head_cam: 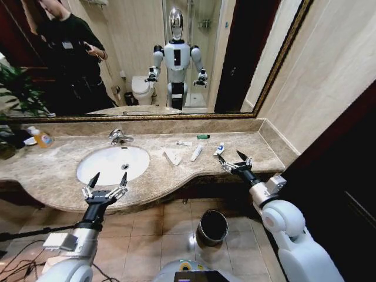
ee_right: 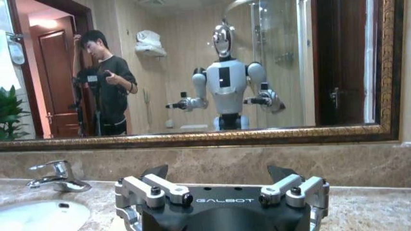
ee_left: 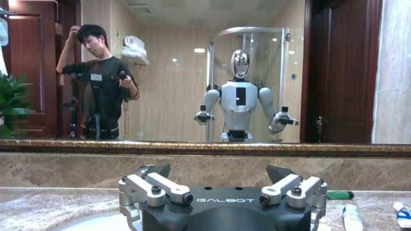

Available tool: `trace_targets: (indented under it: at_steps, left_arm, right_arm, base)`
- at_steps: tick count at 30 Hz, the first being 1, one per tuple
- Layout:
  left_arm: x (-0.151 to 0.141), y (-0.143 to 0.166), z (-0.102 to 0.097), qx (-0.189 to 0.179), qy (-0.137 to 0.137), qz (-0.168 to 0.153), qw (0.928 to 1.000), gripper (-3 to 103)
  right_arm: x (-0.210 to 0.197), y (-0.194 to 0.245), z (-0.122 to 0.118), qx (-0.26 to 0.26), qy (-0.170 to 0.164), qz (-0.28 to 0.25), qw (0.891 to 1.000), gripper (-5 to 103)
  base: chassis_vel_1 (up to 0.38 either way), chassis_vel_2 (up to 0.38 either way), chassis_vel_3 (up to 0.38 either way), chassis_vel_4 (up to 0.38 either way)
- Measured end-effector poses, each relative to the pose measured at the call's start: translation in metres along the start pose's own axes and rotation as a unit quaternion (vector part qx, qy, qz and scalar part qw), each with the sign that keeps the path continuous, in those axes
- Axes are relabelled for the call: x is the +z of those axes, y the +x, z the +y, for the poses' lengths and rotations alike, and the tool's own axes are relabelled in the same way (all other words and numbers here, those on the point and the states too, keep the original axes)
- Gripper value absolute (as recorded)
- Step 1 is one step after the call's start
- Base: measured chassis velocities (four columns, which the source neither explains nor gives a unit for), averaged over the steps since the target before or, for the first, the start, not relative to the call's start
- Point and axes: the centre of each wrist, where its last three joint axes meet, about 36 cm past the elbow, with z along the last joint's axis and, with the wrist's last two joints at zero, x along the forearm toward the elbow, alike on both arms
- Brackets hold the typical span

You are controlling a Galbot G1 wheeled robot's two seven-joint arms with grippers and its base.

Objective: Pick up the trash from the sink and place it in the trash bin.

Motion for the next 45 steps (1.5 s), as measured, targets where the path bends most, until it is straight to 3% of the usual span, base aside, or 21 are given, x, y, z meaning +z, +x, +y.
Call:
trace_targets:
  at_steps: [36, 45]
  left_arm:
    - [0.000, 0.000, 0.000, 0.000, 0.000, 0.000, 1.0000, 100]
    - [0.000, 0.000, 0.000, 0.000, 0.000, 0.000, 1.0000, 100]
  right_arm:
    - [-0.010, -0.019, -0.009, -0.016, 0.021, 0.031, 0.999, 100]
    - [-0.018, -0.027, -0.019, 0.003, 0.015, 0.036, 0.999, 100]
  base:
    - [0.000, 0.000, 0.000, 0.000]
    - [0.000, 0.000, 0.000, 0.000]
